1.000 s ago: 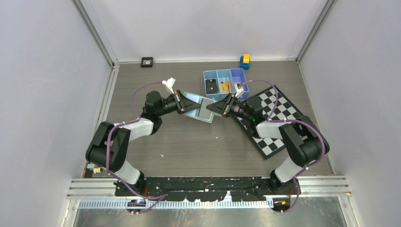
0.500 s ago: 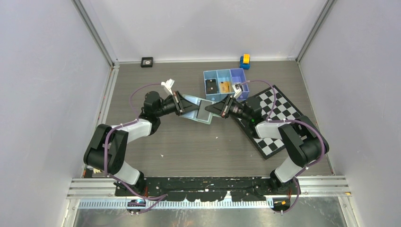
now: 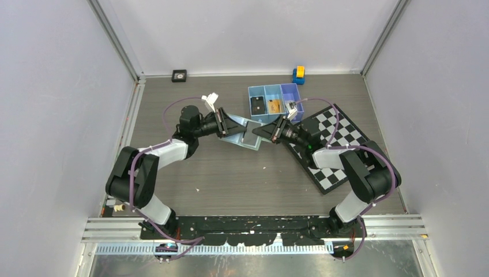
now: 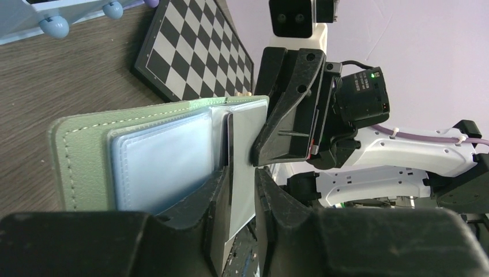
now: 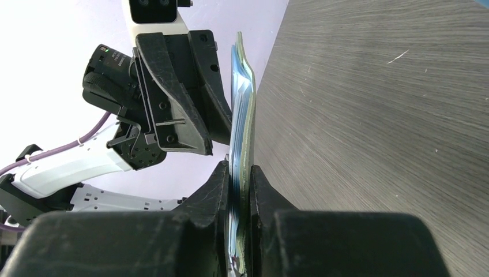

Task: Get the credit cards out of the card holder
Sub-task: Remove the credit card from the card holder.

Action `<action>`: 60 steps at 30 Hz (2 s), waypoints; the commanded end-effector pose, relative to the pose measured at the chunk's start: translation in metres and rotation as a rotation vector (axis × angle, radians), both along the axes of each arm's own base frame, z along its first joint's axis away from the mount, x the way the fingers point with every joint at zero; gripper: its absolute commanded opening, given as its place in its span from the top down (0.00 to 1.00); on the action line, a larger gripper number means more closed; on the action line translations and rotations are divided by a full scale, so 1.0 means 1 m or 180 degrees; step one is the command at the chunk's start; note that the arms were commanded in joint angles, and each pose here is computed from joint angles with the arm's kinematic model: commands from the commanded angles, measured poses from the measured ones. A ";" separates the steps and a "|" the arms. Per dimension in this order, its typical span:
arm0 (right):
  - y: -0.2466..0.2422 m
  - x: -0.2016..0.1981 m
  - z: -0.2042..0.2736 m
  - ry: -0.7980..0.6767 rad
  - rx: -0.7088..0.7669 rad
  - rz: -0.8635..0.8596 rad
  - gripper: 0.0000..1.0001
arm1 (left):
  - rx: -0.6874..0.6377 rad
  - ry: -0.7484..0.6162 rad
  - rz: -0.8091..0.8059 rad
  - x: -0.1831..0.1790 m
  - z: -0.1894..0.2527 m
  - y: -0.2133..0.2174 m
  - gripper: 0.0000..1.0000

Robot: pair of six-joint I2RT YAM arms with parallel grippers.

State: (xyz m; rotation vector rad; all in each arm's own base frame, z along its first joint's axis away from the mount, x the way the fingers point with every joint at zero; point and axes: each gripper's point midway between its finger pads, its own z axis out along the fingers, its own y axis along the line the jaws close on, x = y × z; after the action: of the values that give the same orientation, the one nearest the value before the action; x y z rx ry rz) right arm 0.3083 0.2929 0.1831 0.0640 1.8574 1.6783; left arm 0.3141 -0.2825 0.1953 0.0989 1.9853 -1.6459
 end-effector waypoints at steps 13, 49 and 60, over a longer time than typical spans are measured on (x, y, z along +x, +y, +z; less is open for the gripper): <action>0.009 -0.012 0.038 -0.0408 0.0192 0.0159 0.66 | -0.0274 -0.0177 -0.0293 -0.020 0.020 -0.012 1.00; 0.008 -0.008 0.036 -0.0314 0.0174 0.0147 1.00 | 0.0347 0.0286 -0.0301 -0.018 -0.022 -0.017 0.75; 0.008 -0.002 0.025 -0.0212 0.0090 0.0112 0.99 | 0.0189 0.0210 -0.0750 -0.041 -0.003 -0.038 0.80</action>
State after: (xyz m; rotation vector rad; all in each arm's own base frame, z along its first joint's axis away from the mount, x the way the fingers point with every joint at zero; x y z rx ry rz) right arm 0.3039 0.2930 0.1686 0.0943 1.9464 1.6613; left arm 0.3074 -0.2930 0.1724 0.1293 2.1646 -1.5726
